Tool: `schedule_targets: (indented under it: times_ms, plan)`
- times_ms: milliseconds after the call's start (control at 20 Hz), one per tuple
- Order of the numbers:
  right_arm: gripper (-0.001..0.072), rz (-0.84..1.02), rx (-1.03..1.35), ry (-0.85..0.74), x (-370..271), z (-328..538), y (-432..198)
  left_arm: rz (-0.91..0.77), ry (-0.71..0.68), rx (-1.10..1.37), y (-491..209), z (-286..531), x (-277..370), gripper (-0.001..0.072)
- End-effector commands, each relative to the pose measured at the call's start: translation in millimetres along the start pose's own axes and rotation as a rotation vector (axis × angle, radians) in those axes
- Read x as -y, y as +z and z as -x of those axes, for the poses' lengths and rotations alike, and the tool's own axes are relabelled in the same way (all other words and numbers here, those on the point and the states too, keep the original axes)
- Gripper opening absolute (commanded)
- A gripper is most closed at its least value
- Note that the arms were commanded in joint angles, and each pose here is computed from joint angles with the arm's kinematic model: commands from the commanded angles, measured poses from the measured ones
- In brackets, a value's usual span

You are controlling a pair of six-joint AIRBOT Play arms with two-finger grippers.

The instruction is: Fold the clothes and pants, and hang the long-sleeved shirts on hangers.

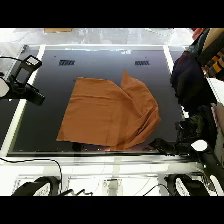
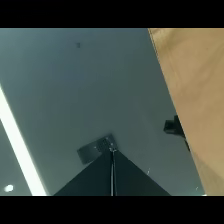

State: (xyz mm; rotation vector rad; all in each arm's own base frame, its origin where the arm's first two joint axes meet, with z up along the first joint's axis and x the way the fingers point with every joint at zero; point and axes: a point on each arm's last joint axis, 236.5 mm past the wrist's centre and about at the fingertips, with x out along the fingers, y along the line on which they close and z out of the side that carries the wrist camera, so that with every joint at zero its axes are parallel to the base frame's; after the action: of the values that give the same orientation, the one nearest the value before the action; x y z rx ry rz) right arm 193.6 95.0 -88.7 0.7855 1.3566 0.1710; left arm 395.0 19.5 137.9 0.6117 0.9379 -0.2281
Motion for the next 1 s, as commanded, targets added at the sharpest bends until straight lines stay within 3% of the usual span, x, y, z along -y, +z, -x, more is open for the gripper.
schedule_targets:
  times_ms: [0,450,650,700,750,950]
  plan:
    - [0.0412,-0.089,-0.035,0.0,9,-16,2,0.001,0.001,0.0,0,0,-1,0.001]
    - [0.0403,-0.085,-0.029,0.084,-7,-37,34,0.001,0.001,0.0,0,0,-1,0.001]
    - [0.0247,-0.038,-0.032,0.04,-9,-54,43,0.001,0.001,0.0,0,0,-1,0.001]
    - [0.0099,-0.025,-0.018,0.031,-10,-56,48,0.001,0.001,0.0,0,0,-1,0.001]
    - [0.0028,-0.016,0.003,0.026,-11,-55,54,0.001,0.001,0.0,0,0,-1,0.001]
    - [0.0017,0.11,-0.016,0.084,-38,-44,62,0.001,0.001,0.0,0,0,-1,0.001]
